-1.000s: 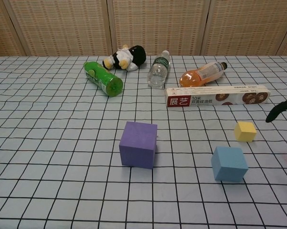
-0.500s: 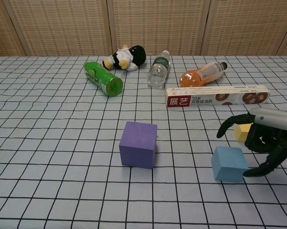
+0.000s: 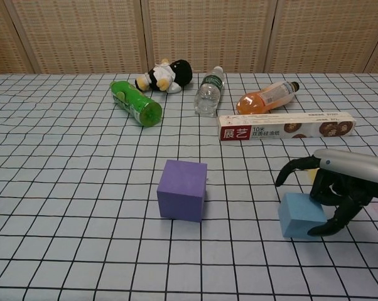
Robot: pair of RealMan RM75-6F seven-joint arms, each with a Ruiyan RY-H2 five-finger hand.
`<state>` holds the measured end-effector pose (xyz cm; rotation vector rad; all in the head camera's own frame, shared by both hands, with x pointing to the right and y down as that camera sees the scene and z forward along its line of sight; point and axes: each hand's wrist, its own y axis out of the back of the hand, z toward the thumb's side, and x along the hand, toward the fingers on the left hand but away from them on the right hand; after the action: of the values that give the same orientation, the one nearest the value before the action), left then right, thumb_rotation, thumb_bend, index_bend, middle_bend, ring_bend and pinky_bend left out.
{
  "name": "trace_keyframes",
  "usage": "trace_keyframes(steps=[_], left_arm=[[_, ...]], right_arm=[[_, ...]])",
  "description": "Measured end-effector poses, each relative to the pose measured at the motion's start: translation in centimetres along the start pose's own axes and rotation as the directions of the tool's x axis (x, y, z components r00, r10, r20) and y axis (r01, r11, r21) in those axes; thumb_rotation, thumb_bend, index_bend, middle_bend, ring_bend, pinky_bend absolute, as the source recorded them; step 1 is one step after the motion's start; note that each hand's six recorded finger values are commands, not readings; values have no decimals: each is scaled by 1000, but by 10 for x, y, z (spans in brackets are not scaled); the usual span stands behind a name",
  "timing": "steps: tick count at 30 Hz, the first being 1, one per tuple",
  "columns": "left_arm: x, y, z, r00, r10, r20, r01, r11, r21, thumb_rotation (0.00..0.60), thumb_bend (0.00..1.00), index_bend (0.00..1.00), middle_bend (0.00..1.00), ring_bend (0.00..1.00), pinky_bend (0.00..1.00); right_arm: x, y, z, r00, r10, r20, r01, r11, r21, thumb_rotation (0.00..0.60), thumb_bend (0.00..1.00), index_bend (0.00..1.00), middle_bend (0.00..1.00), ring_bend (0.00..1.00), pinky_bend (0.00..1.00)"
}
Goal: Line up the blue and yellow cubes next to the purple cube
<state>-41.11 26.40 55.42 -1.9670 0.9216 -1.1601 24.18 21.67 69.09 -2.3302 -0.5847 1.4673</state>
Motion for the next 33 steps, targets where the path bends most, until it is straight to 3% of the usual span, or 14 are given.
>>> trace_keyframes(steps=[6, 20, 33], left_arm=[[0, 1, 0, 1000, 5, -1, -5, 1000, -6, 600, 486, 447, 510, 429, 648], [0, 0, 0, 1000, -2, 2, 2, 1000, -7, 600, 486, 449, 510, 429, 648], [0, -1, 0, 1000, -12, 2, 12, 1000, -10, 600, 485, 452, 510, 429, 649]], right_arm=[[-5, -3, 1, 1000, -10, 0, 10, 1000, 16, 600, 0, 302, 930, 775, 972], [-7, -2, 2, 999, -49, 0, 49, 998, 27, 600, 0, 488, 942, 790, 977], [-17, 7, 21, 992, -112, -57, 112, 994, -8, 600, 0, 509, 943, 791, 978]])
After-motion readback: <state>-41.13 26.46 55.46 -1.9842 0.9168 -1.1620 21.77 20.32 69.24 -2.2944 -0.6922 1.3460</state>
